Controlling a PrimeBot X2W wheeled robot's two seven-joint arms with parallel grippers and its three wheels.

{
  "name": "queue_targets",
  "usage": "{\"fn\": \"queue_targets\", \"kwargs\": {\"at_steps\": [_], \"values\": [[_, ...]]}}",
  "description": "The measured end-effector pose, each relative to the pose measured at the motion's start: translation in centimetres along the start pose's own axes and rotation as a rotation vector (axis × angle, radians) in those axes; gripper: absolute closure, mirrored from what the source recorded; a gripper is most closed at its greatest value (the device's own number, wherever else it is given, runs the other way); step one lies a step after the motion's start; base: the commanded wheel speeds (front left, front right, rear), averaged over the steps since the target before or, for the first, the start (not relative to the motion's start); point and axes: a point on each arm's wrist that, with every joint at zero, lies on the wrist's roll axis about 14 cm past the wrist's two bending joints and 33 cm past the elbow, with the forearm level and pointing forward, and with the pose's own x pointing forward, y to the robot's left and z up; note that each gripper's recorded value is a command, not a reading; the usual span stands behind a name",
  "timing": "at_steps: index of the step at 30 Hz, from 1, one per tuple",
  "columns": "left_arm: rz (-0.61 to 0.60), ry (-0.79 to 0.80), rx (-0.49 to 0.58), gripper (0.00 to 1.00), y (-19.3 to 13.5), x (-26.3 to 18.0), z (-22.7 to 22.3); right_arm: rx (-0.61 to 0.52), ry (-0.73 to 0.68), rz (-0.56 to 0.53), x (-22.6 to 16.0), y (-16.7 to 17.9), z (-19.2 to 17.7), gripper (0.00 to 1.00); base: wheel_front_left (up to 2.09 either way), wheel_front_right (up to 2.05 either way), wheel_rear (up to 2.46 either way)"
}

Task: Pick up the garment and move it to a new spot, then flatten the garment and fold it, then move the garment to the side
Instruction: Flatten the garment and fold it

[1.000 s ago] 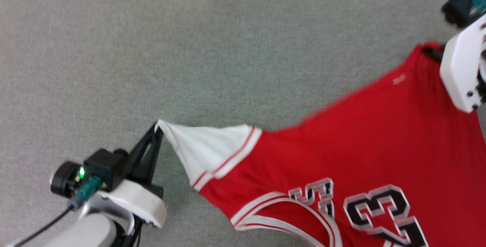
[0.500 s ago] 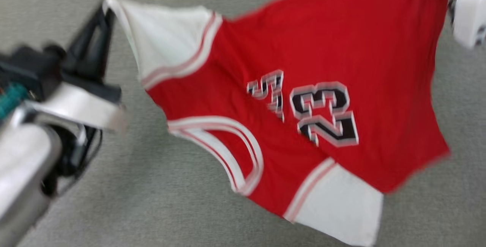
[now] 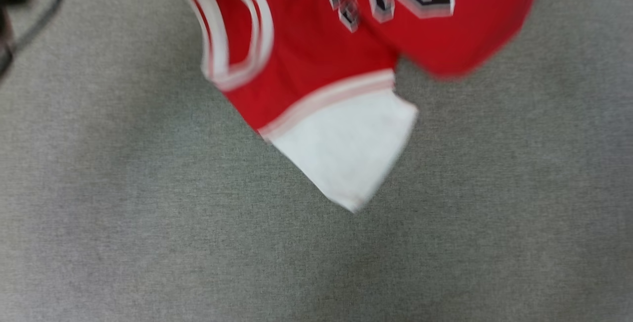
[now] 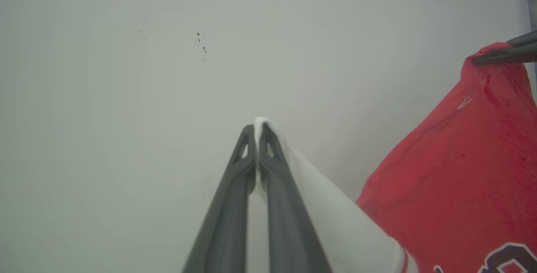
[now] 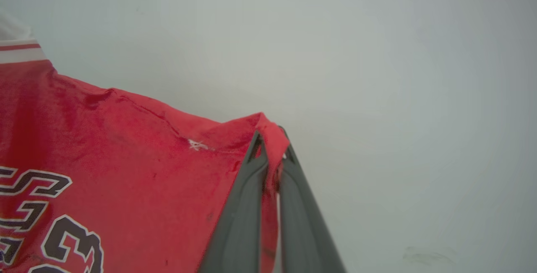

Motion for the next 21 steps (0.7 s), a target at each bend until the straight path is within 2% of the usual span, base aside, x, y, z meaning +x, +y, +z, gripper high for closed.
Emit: {"fn": "queue_targets", "kwargs": {"at_steps": [7,14,17,21], "values": [[0.019,-0.161,0.034,1.0,2.3,5.6,4.5,-0.071,-0.124,-0.103,2.9,-3.4,4.5,1.0,0.0,0.0,0.0],[0.035,-0.265,0.083,1.0,4.3,8.9,8.0,-0.127,-0.229,-0.164,4.5,-5.4,8.1,1.0,0.0,0.0,0.0],[0.049,-0.263,0.078,1.0,5.1,9.4,7.4,-0.115,-0.241,-0.156,5.3,-4.9,7.7,1.0,0.0,0.0,0.0],[0.046,-0.203,0.063,1.0,5.1,9.5,4.1,-0.111,-0.176,-0.107,6.9,-2.9,4.2,1.0,0.0,0.0,0.0]]}}
